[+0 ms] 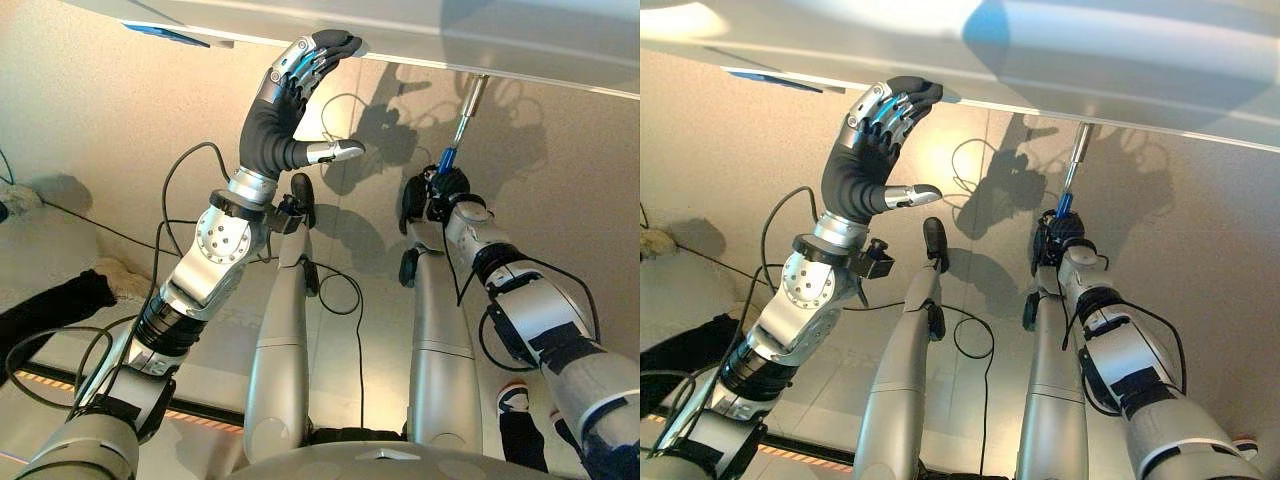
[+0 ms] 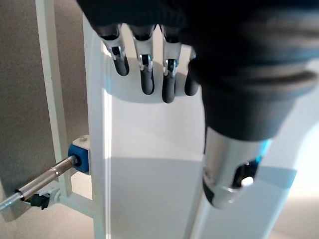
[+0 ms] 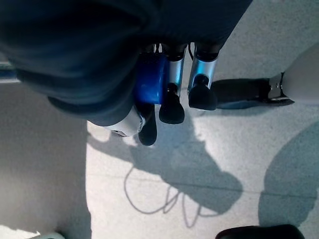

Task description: Raise the hospital bed

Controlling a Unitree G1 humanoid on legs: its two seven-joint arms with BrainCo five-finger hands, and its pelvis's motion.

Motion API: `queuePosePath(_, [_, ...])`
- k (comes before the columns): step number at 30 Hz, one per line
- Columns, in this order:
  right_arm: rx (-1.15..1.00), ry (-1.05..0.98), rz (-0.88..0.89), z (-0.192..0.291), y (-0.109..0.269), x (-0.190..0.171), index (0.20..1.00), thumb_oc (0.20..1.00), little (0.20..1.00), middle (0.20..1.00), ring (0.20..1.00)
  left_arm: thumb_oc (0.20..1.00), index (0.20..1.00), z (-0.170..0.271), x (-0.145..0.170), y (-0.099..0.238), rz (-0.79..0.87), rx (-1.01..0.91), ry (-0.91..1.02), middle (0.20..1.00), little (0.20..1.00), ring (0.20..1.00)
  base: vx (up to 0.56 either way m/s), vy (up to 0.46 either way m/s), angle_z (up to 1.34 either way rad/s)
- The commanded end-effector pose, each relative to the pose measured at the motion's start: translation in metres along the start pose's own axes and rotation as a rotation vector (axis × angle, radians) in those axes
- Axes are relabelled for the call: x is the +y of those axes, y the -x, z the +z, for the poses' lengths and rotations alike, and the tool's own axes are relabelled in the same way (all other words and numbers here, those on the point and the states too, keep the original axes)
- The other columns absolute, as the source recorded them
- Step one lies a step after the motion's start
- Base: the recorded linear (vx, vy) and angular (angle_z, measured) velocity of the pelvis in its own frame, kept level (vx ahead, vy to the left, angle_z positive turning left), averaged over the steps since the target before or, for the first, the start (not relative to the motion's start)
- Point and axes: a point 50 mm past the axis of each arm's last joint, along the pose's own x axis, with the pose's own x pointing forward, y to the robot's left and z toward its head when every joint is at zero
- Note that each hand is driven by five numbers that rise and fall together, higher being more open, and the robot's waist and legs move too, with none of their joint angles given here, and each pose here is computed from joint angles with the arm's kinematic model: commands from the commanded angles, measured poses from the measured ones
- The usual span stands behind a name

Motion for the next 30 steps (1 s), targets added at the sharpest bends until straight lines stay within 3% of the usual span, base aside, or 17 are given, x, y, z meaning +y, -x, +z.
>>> queuePosePath(1, [-0.194, -0.035, 0.035, 0.064, -0.004, 0.010, 0.200, 0.200, 0.200, 0.200, 0.200, 1.000, 1.000, 0.037, -0.007, 0.002, -0.034, -0.182, 0.017, 1.000, 1.000, 1.000, 0.00, 0.000, 0.00])
queuePosePath(24, [-0.238, -0.051, -0.012, 0.086, -0.005, -0.003, 0.200, 0.200, 0.200, 0.200, 0.200, 1.000, 1.000, 0.036, -0.009, 0.004, -0.045, -0.169, 0.023, 1.000, 1.000, 1.000, 0.00, 0.000, 0.00])
queuePosePath(28, [-0.190, 0.075, 0.005, 0.072, -0.006, 0.004, 0.200, 0.200, 0.200, 0.200, 0.200, 1.000, 1.000, 0.038, -0.009, 0.003, -0.048, -0.180, 0.026, 1.000, 1.000, 1.000, 0.00, 0.000, 0.00])
queuePosePath(30, [-0.163, 0.267, 0.061, 0.061, -0.006, 0.020, 0.200, 0.200, 0.200, 0.200, 0.200, 1.000, 1.000, 0.040, -0.009, 0.002, -0.051, -0.183, 0.029, 1.000, 1.000, 1.000, 0.00, 0.000, 0.00])
